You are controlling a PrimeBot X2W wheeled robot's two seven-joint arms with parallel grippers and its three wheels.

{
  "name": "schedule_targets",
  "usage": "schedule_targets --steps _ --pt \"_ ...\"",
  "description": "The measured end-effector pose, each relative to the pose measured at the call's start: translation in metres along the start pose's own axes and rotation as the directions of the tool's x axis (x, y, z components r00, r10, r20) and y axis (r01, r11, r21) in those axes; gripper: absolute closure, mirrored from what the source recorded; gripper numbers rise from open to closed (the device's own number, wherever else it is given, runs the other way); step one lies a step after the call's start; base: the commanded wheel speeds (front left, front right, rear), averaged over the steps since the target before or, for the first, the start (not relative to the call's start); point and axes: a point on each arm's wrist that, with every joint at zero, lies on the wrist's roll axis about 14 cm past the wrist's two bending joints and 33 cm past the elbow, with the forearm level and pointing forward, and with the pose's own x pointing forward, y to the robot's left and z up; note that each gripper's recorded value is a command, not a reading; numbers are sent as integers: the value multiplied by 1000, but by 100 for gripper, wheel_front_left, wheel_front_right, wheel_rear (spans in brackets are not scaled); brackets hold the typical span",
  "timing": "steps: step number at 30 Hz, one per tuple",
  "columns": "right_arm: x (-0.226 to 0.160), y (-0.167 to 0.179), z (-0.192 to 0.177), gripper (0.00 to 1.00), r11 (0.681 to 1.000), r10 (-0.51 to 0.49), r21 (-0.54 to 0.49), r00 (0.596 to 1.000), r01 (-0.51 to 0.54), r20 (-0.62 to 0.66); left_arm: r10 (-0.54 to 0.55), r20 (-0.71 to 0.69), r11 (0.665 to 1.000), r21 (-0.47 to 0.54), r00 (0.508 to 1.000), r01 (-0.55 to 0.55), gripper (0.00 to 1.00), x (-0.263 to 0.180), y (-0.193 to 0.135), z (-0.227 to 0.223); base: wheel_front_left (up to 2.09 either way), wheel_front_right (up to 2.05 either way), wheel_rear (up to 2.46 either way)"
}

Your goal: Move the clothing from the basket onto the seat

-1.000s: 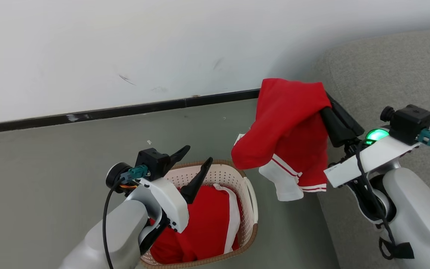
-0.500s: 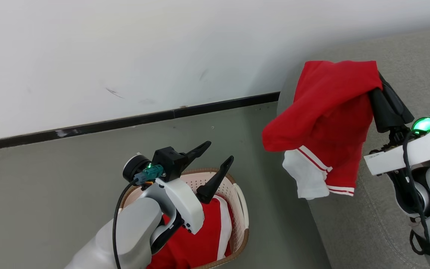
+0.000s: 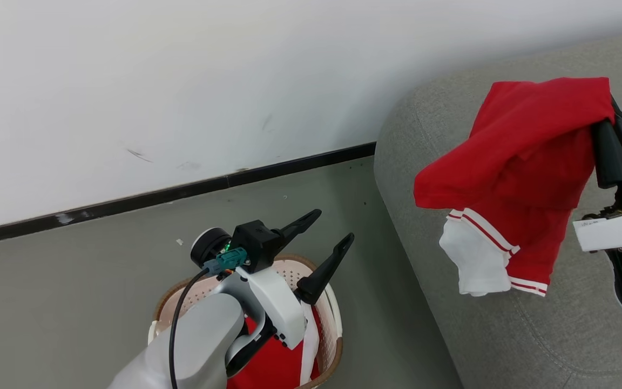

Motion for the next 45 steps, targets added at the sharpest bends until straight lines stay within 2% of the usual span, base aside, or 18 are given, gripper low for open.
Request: schedule_targets --steps 10,30,45 --pt "-30 -39 23 100 990 -115 -76 993 117 27 -85 25 996 -6 996 85 0 11 -28 5 0 0 0" --pt "-69 -64 47 100 967 -208 -141 977 212 45 -204 16 979 -27 979 204 0 26 -64 -3 0 0 0" --pt "-81 -75 55 100 952 -250 -167 967 255 52 -230 14 973 -26 973 231 0 33 -67 -6 0 0 0"
